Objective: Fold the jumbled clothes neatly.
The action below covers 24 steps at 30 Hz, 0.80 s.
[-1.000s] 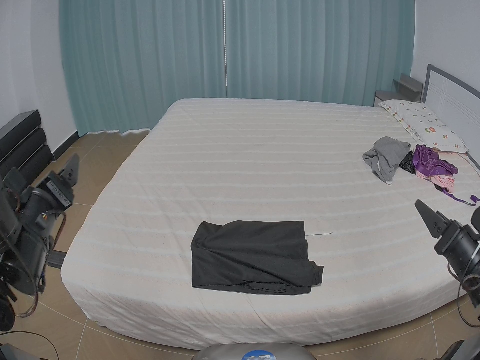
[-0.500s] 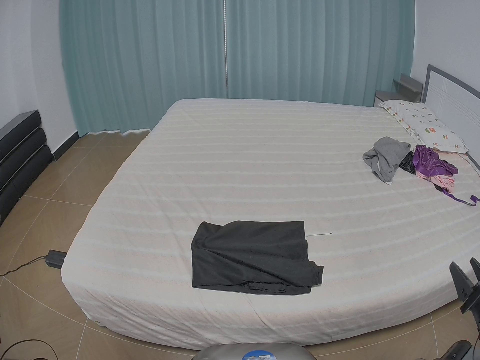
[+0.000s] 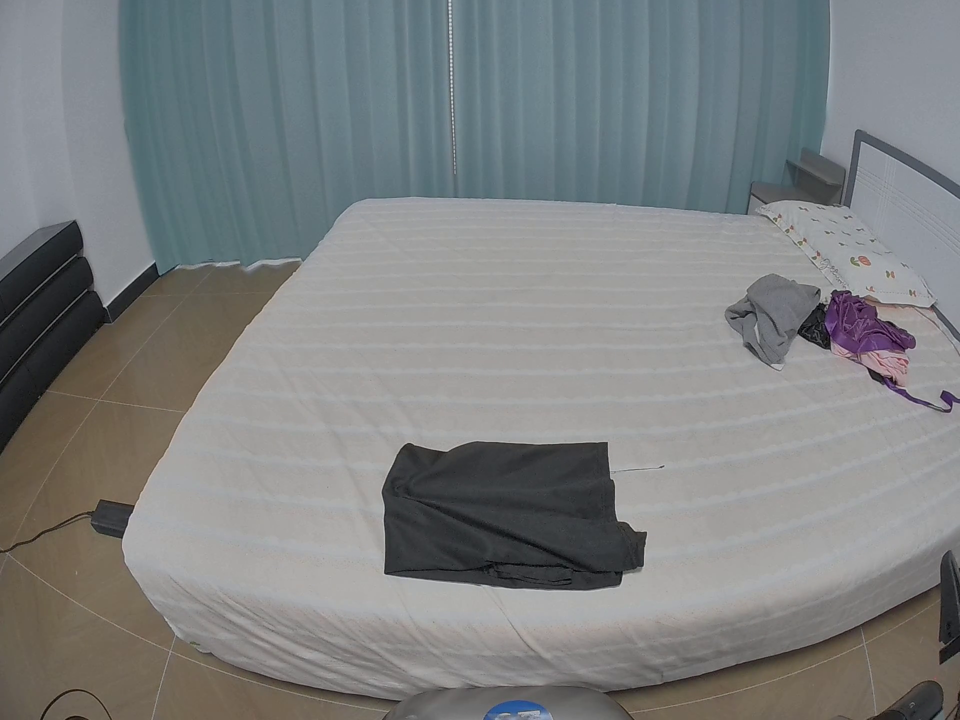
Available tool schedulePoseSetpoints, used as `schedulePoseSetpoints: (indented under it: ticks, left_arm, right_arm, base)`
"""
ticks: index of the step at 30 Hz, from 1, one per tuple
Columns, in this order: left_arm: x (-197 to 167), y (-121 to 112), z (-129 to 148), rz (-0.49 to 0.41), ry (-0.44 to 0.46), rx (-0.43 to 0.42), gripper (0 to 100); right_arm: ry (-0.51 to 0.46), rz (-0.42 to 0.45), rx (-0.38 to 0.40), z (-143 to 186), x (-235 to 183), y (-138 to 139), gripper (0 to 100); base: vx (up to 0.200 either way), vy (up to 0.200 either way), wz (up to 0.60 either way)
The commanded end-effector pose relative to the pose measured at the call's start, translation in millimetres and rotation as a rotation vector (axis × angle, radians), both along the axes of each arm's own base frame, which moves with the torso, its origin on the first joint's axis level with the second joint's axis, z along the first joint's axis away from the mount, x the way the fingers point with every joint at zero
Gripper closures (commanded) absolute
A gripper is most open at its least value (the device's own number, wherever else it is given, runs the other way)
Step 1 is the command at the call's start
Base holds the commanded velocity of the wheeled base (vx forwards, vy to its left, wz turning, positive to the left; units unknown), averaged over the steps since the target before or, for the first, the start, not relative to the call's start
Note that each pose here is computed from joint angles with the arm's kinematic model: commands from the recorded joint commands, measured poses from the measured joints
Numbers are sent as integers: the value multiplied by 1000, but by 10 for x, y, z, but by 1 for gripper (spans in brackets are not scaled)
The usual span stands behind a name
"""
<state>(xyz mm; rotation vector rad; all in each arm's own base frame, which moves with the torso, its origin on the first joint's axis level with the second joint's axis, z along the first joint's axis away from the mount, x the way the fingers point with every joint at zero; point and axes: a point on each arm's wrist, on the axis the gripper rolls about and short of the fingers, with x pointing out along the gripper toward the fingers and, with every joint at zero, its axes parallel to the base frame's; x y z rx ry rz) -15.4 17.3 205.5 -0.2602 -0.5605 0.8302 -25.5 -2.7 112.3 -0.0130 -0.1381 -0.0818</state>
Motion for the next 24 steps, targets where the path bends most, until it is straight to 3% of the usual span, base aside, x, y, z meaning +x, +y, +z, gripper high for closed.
schedulePoseSetpoints:
  ticks: [1,4,9,13,14,16,21,24]
  left_arm:
    - [-236,-11,-63,25,-89,13,0]
    - [-339,-19,-107,35,-102,32,0]
    - [-469,-42,-203,15,-102,98,0]
    - [-375,-50,-488,-159,28,200,0]
    - [-375,-50,-488,-159,28,200,0]
    - [-254,-70,-755,-272,131,276,0]
    - [-219,-90,-807,-403,86,253,0]
    - [-168,-105,-899,-481,182,261,0]
  right_arm:
    - [-81,-12,-42,39,-89,5,0]
    - [-86,-27,-88,-11,-59,4,0]
    - [-208,-32,-123,-10,-38,6,0]
    - [-156,-34,-134,-59,-21,7,0]
    - [-156,-34,-134,-59,-21,7,0]
    - [-40,-30,-90,-178,8,4,0]
    - [65,-23,-32,-290,23,3,0]
    - [65,4,-40,-290,24,9,0]
  base:
    - [0,0,0]
    - [0,0,0]
    - [0,0,0]
    - [0,0,0]
    - [0,0,0]
    - [0,0,0]
    - [0,0,0]
    - [0,0,0]
